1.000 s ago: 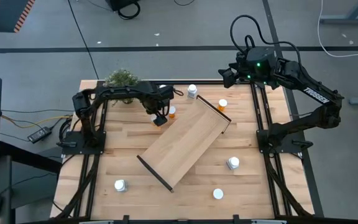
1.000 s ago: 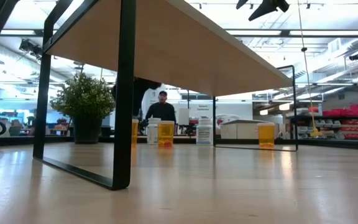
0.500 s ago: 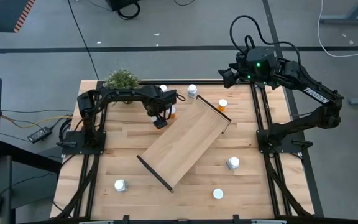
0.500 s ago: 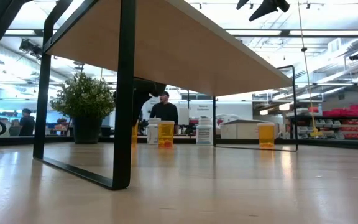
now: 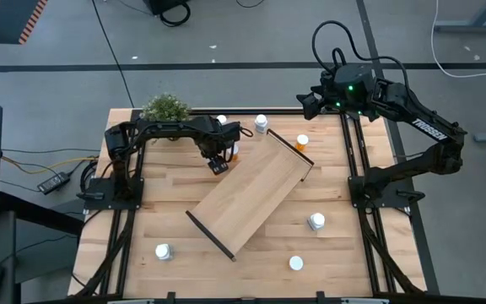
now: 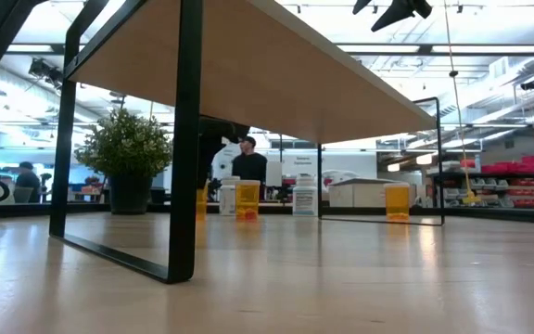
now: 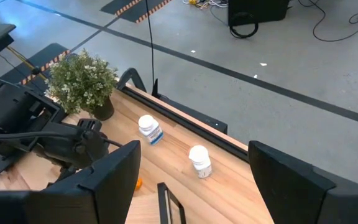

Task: Pick and place medicine bottles onto shelf by color
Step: Put the left orange pill bottle on the shelf

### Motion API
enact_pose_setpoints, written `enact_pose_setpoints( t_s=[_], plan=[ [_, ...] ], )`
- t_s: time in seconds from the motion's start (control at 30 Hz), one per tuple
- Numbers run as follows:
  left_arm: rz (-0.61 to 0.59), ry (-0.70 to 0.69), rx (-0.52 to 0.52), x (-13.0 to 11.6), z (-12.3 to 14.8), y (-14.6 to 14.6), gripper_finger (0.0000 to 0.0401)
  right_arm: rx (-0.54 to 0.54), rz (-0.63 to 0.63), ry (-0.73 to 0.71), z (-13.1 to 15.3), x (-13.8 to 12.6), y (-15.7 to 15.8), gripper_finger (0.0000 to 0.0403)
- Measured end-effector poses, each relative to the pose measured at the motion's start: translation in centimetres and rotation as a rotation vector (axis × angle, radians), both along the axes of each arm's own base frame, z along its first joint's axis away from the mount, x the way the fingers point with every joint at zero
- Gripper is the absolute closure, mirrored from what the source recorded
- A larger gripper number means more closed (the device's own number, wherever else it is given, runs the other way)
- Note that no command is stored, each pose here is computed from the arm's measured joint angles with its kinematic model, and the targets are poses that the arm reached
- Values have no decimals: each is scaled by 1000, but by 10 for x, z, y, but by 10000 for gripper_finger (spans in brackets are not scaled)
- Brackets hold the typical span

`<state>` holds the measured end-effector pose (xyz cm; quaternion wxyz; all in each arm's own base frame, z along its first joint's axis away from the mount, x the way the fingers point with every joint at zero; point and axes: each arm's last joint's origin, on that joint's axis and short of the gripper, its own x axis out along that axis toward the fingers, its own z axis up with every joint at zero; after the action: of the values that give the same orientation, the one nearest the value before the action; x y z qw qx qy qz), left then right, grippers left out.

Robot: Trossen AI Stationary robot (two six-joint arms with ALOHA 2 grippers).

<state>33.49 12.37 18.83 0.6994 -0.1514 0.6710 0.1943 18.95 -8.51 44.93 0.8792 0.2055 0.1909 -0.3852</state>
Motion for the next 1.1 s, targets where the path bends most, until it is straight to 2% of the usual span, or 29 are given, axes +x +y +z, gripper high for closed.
enact_pose_setpoints(
  t_s=[0.2,0.37,0.57,0.7,0.8,0.93,1.1],
  plan=[
    [1,59,-32,-6,1,-3,167,0,0,0,0,0,0,99],
    [-1,116,-55,-8,12,-4,159,0,0,0,0,0,0,99],
    [-13,68,-37,3,56,-4,184,6,-4,-5,0,0,0,99],
    [-59,3,-12,10,93,-8,205,46,-2,-35,0,1,1,99],
    [-94,-42,6,14,107,-10,215,77,12,-53,0,1,1,99],
    [-133,-16,14,13,97,-8,207,125,30,-63,-2,1,3,99],
    [-120,110,-37,-1,54,-4,146,182,60,-33,-6,-1,5,99]
  ],
)
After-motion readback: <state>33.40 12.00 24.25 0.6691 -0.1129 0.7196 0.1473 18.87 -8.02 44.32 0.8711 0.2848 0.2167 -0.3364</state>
